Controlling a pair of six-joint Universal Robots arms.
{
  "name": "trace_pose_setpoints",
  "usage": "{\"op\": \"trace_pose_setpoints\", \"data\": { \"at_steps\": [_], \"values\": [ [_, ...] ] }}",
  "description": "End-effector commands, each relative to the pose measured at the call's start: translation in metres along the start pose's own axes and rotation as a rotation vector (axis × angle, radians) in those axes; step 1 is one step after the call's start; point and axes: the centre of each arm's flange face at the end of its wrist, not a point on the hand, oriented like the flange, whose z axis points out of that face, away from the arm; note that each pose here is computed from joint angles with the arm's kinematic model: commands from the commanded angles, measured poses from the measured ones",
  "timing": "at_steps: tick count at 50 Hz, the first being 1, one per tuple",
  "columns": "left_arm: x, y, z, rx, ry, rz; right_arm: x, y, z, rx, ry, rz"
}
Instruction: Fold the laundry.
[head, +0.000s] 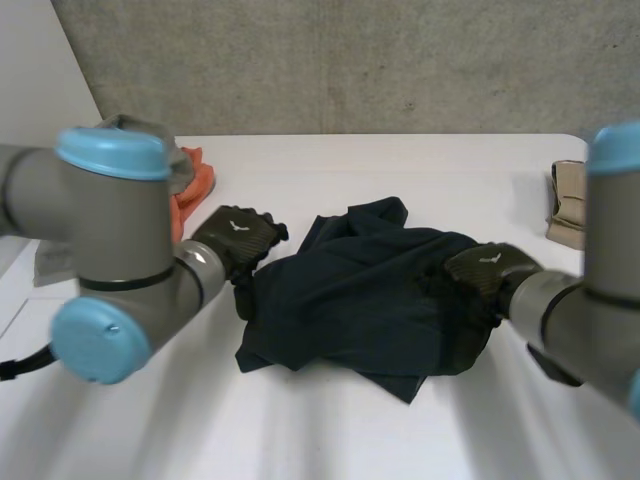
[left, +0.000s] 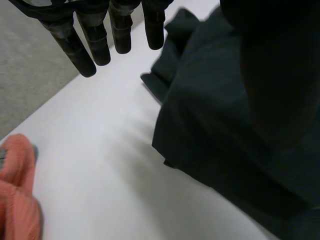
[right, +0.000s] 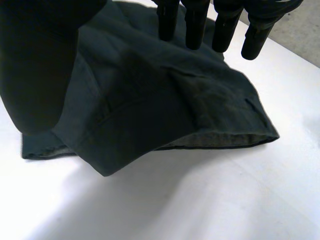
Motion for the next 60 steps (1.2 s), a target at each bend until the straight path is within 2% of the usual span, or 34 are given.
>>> {"op": "trace_pose_setpoints", "data": {
  "at_steps": [1, 6, 14, 22, 30, 36, 40, 43, 47, 51, 52, 55, 60],
  "values": [
    [0.019, 0.015, 0.035, -0.024, 0.035, 0.088, -0.016, 0.025, 0.031, 0.04, 0.081, -0.003],
    [0.031, 0.02, 0.039, -0.047, 0.058, 0.112, -0.017, 0.023, 0.041, 0.084, 0.1, 0.0],
    [0.008, -0.03, 0.006, 0.058, -0.085, 0.104, 0.001, -0.023, 0.016, 0.292, 0.14, -0.013],
    [-0.029, -0.1, -0.069, 0.281, -0.241, 0.059, 0.023, -0.082, -0.031, 0.471, 0.162, -0.035],
    [-0.062, -0.168, -0.186, 0.599, -0.366, 0.028, 0.052, -0.142, -0.091, 0.61, 0.171, -0.053],
    [-0.074, -0.19, -0.248, 0.713, -0.397, 0.012, 0.064, -0.173, -0.127, 0.715, 0.193, -0.065],
    [-0.079, -0.194, -0.257, 0.72, -0.406, 0.009, 0.064, -0.183, -0.138, 0.761, 0.198, -0.069],
    [-0.084, -0.195, -0.252, 0.716, -0.417, 0.01, 0.062, -0.182, -0.135, 0.756, 0.188, -0.069],
    [-0.09, -0.19, -0.214, 0.66, -0.402, 0.023, 0.052, -0.174, -0.118, 0.708, 0.143, -0.07],
    [-0.1, -0.179, -0.157, 0.582, -0.392, 0.027, 0.039, -0.164, -0.089, 0.647, 0.094, -0.069],
    [-0.106, -0.175, -0.133, 0.565, -0.399, 0.027, 0.034, -0.161, -0.075, 0.636, 0.082, -0.062],
    [-0.114, -0.17, -0.097, 0.549, -0.421, 0.03, 0.029, -0.16, -0.054, 0.631, 0.085, -0.046],
    [-0.13, -0.159, -0.019, 0.563, -0.494, 0.03, 0.027, -0.161, 0.018, 0.696, 0.184, 0.007]
  ]
}}
